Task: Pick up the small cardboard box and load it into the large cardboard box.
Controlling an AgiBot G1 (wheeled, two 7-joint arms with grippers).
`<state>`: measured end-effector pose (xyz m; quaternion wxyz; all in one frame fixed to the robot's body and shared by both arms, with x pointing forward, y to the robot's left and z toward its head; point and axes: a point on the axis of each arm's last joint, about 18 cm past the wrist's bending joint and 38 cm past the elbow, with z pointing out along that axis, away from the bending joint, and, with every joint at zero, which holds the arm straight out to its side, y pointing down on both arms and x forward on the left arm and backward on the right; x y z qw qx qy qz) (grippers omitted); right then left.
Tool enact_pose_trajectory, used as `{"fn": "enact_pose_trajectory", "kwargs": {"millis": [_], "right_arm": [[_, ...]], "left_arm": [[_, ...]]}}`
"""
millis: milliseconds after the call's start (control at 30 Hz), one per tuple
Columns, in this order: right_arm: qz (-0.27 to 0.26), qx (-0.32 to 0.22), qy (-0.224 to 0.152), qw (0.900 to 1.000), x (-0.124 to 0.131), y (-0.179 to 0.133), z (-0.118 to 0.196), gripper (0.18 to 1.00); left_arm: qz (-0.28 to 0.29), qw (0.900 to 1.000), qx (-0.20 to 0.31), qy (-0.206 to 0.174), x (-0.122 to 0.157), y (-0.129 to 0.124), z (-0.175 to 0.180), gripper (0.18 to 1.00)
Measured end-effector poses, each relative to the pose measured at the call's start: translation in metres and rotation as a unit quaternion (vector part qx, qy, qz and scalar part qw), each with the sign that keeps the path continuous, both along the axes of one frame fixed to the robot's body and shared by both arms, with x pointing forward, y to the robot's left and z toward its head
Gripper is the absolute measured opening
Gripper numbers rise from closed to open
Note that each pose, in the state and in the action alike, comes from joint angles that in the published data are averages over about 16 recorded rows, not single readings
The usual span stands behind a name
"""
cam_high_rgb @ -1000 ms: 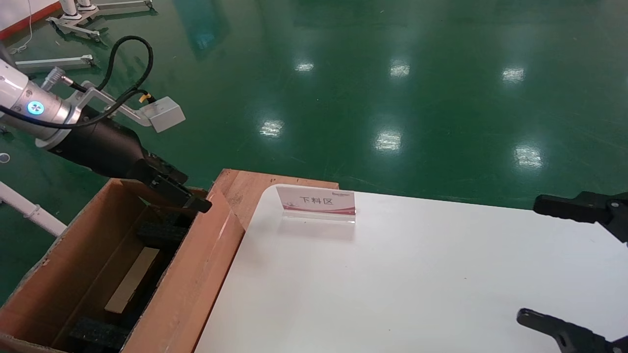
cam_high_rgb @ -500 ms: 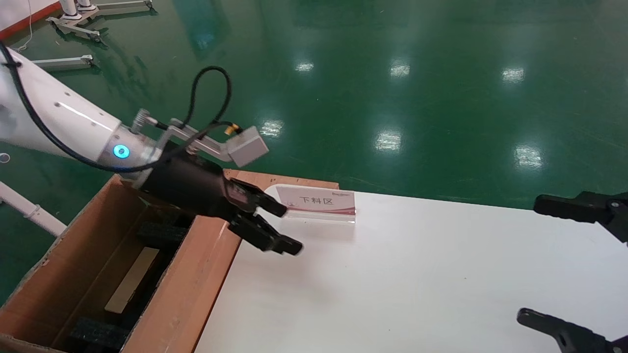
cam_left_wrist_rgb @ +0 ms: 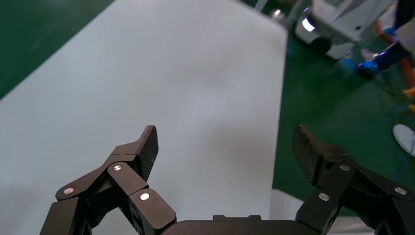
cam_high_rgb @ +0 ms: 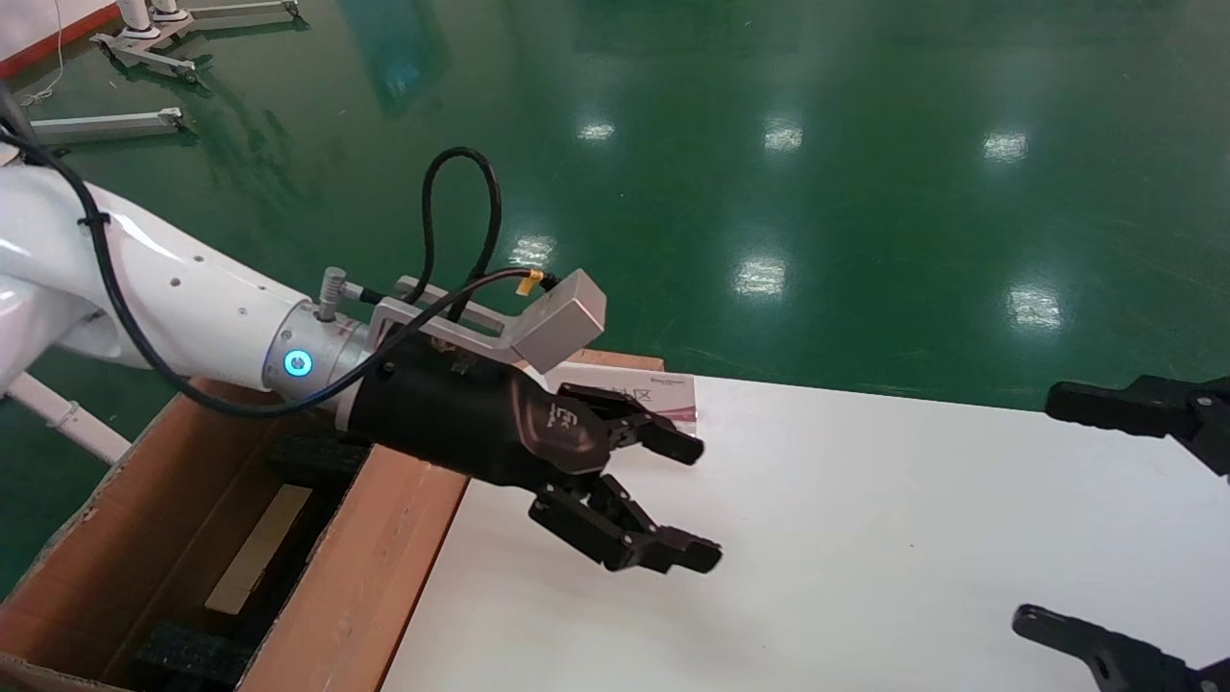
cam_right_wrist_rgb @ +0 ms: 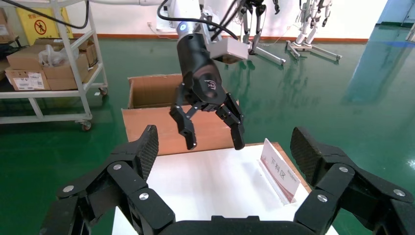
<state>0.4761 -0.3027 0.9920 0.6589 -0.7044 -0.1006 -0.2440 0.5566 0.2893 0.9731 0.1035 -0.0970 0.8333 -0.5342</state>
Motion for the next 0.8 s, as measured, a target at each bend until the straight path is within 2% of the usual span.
{"fn": "enact_pose_trajectory", "kwargs": {"millis": [367, 800], "right_arm": [[0.0, 0.0, 0.0, 1.0, 0.0, 0.0, 0.0, 1.001], [0.0, 0.0, 0.0, 1.0, 0.0, 0.0, 0.0, 1.001]], "left_arm": [[-0.067, 0.9921, -0.071, -0.079, -0.026, -0.014, 0.005, 1.0], [-0.094, 0.968, -0.127, -0.195, -0.063, -0.001, 0.015, 1.0]]}}
